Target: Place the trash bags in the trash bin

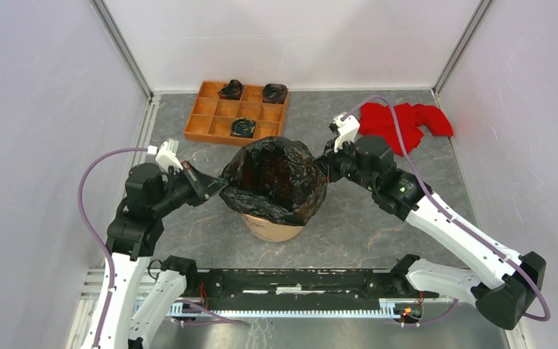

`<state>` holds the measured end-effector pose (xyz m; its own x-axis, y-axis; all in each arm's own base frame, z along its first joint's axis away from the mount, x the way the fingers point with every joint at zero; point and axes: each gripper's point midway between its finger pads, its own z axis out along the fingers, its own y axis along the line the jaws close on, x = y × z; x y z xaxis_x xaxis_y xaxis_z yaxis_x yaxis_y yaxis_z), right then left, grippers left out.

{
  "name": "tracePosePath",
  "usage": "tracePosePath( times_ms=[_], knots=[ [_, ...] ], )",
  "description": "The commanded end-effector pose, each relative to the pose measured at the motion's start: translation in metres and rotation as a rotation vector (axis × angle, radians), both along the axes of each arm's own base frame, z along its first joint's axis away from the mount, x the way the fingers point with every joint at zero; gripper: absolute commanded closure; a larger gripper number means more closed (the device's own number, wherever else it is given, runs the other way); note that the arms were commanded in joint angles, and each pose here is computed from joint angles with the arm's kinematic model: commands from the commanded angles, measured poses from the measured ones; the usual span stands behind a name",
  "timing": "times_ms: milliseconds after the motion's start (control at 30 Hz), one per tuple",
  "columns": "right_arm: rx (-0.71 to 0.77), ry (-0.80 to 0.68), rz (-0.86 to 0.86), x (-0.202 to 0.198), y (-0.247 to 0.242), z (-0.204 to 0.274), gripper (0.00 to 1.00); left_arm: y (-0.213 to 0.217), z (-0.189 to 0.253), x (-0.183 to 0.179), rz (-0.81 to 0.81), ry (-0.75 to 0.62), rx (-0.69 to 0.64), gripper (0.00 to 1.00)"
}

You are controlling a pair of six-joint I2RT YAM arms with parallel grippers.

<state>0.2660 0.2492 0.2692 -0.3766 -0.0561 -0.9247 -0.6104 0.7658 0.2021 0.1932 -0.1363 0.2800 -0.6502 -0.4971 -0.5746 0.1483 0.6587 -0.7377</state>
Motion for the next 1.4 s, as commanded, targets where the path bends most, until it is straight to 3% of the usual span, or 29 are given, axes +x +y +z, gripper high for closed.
tracePosePath(
  times_ms=[0,333,533,800,867,1000,1100,1233,1367],
  knots=[
    [-0.009,-0.066,-0.094,0.009,-0.019,0.023,1.00,0.003,0.009,-0.001,0.009,-0.031,0.014,0.97],
    [-0.039,-0.035,-0.168,0.014,-0.029,-0.002,0.96,0.024,-0.001,-0.033,0.095,-0.037,0.054,0.89],
    [-0.034,-0.008,-0.153,0.019,-0.020,-0.017,1.00,0.010,-0.047,-0.038,0.054,0.066,-0.036,0.97],
    [-0.094,0.015,-0.152,0.023,-0.019,-0.048,0.98,0.006,-0.088,-0.038,0.051,0.157,-0.046,0.98],
    [-0.129,0.015,-0.146,0.025,-0.020,-0.050,0.94,0.002,-0.095,-0.039,0.027,0.173,-0.057,0.98],
    [-0.234,0.009,-0.113,0.021,-0.029,-0.042,0.73,0.000,-0.088,-0.040,-0.003,0.137,-0.058,0.93],
    [-0.317,-0.021,-0.136,0.015,-0.050,-0.020,0.57,-0.001,-0.081,-0.041,-0.021,0.102,-0.051,0.85],
    [-0.381,-0.087,-0.160,0.005,-0.076,0.020,0.40,-0.004,-0.084,-0.041,-0.045,0.100,-0.053,0.85],
    [-0.370,-0.181,0.006,-0.005,-0.059,0.058,0.22,-0.005,-0.089,-0.041,-0.064,0.109,-0.040,0.85]
  ],
)
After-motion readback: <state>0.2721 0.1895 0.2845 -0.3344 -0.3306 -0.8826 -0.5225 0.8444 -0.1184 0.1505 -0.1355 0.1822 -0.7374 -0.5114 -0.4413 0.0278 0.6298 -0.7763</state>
